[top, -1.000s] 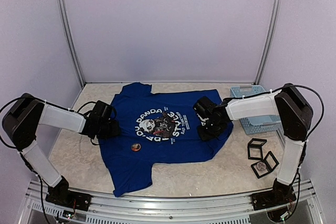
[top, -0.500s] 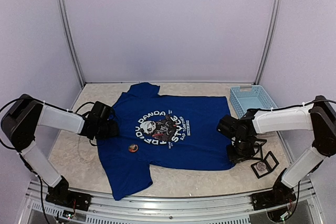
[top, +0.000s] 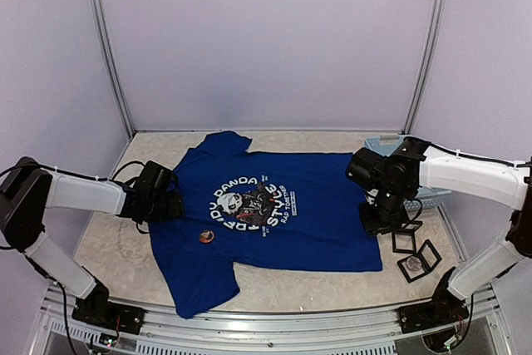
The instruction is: Pin the brooch onto the clothing
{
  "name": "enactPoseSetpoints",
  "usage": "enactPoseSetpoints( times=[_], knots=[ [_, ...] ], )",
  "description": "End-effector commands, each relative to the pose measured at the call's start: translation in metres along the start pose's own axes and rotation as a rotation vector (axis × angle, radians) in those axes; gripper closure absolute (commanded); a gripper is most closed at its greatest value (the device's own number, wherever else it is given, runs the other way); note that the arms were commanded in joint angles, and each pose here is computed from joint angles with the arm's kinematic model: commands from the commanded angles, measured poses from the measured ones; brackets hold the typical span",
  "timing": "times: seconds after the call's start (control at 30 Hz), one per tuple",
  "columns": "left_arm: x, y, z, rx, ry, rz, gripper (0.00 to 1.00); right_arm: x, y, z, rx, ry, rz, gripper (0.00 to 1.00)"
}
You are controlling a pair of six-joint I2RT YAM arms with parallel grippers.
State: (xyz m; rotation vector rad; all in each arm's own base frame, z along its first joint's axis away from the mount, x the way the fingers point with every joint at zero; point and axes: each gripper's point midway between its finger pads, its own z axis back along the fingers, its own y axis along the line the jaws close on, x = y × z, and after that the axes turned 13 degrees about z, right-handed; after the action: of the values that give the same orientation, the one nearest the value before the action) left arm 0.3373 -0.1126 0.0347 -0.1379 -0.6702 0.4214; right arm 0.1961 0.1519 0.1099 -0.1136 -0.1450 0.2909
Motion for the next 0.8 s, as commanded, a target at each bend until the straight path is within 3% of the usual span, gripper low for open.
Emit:
enactPoseSetpoints(
  times=[0.0, 0.13, 0.27, 0.43, 0.57, 0.63, 0.77],
  knots=[
    [0.020, -0.015, 0.035, -0.007, -0.131, -0.041, 0.28, 0.077, 0.040, -0.020, 0.090, -0.178, 0.149, 0.70],
    [0.015, -0.057, 0.080, -0.110, -0.208, -0.173, 0.30, 0.137, 0.056, -0.045, 0.086, -0.275, 0.192, 0.79],
    [-0.038, -0.135, 0.114, -0.407, -0.094, -0.459, 0.46, 0.170, 0.057, -0.058, 0.073, -0.329, 0.193, 0.82],
    [-0.113, -0.194, 0.115, -0.482, -0.005, -0.839, 0.69, 0.195, 0.030, -0.071, 0.036, -0.376, 0.134, 0.83],
    [-0.171, -0.194, 0.074, -0.357, 0.151, -1.048, 0.84, 0.207, 0.006, -0.101, 0.026, -0.362, 0.092, 0.85],
    [-0.193, -0.177, 0.054, -0.298, 0.221, -1.105, 0.84, 0.209, -0.005, -0.116, 0.032, -0.342, 0.071, 0.87],
    [-0.206, -0.157, 0.056, -0.291, 0.305, -1.098, 0.84, 0.213, -0.027, -0.137, -0.002, -0.315, 0.051, 0.87]
  ],
)
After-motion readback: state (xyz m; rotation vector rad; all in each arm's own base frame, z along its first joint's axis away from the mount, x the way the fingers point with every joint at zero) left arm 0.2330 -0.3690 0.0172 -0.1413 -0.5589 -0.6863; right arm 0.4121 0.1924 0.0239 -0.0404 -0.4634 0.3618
